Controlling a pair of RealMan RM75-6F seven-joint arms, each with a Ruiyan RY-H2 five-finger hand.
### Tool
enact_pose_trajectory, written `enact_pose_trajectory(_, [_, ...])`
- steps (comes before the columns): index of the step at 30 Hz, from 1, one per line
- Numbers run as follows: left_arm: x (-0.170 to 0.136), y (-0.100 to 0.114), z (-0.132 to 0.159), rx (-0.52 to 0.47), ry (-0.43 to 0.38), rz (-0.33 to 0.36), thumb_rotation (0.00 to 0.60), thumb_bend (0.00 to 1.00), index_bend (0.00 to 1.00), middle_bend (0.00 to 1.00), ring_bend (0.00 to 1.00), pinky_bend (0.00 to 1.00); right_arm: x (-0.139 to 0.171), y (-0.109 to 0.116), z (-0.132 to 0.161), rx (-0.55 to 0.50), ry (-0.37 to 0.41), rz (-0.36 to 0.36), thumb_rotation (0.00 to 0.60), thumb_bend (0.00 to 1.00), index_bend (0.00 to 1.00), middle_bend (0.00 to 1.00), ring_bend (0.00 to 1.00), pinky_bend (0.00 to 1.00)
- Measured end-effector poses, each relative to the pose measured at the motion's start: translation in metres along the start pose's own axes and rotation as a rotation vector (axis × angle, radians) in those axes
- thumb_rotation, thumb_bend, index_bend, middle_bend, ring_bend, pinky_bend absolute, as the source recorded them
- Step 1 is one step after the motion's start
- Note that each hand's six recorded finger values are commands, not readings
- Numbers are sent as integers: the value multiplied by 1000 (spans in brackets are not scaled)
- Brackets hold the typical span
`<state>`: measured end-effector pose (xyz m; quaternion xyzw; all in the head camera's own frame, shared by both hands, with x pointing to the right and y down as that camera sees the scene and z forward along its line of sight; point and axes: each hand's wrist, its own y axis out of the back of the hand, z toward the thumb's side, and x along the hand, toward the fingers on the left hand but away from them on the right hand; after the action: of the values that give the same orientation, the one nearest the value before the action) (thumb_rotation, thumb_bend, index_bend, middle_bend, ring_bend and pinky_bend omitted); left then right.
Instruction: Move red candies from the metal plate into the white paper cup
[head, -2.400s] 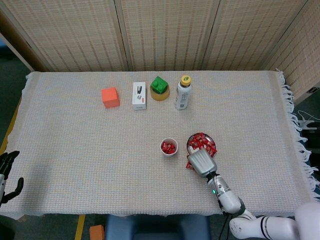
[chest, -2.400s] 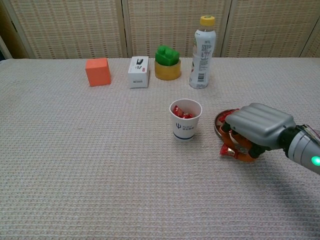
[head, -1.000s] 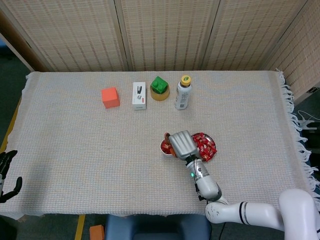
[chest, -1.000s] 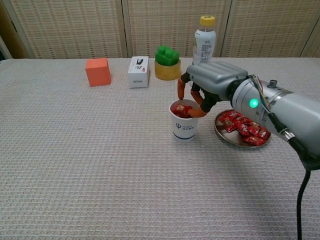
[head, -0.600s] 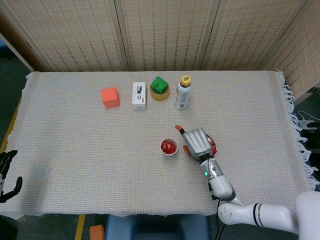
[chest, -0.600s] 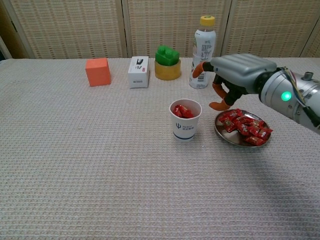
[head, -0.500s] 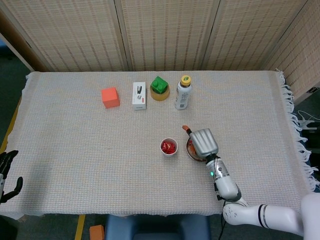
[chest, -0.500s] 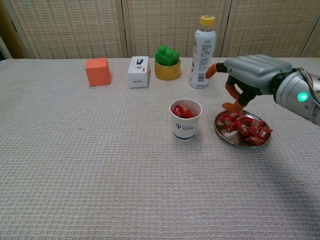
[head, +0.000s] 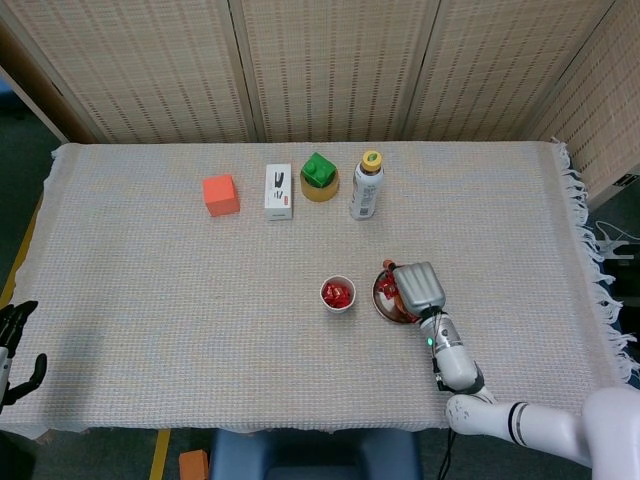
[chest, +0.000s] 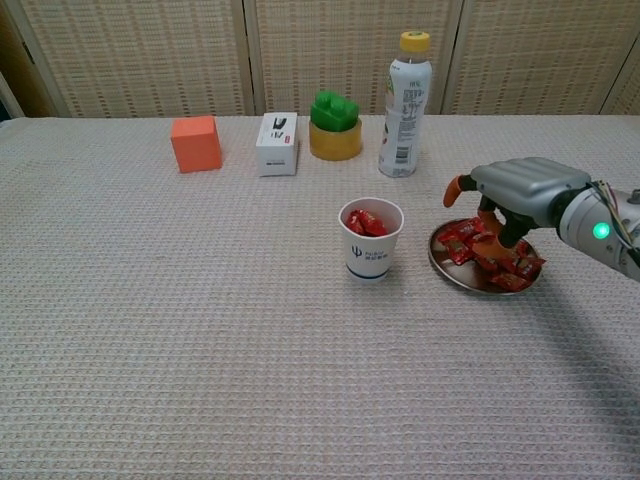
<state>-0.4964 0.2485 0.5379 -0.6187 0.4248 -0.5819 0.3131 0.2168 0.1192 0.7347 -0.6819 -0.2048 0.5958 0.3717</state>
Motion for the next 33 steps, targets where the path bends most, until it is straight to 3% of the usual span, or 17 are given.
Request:
enact_pose_trajectory(11, [-1, 1, -1, -4, -3, 0, 600, 506, 0, 53, 18, 245, -3, -9, 3, 14, -3, 9, 600, 250, 379, 781, 825, 1000])
enact_pose_trajectory(33, [-1, 2, -1, -7, -6, 0, 600, 507, 0, 53, 19, 246, -9, -25, 11, 25, 6, 37, 600, 248, 449, 781, 833, 1000])
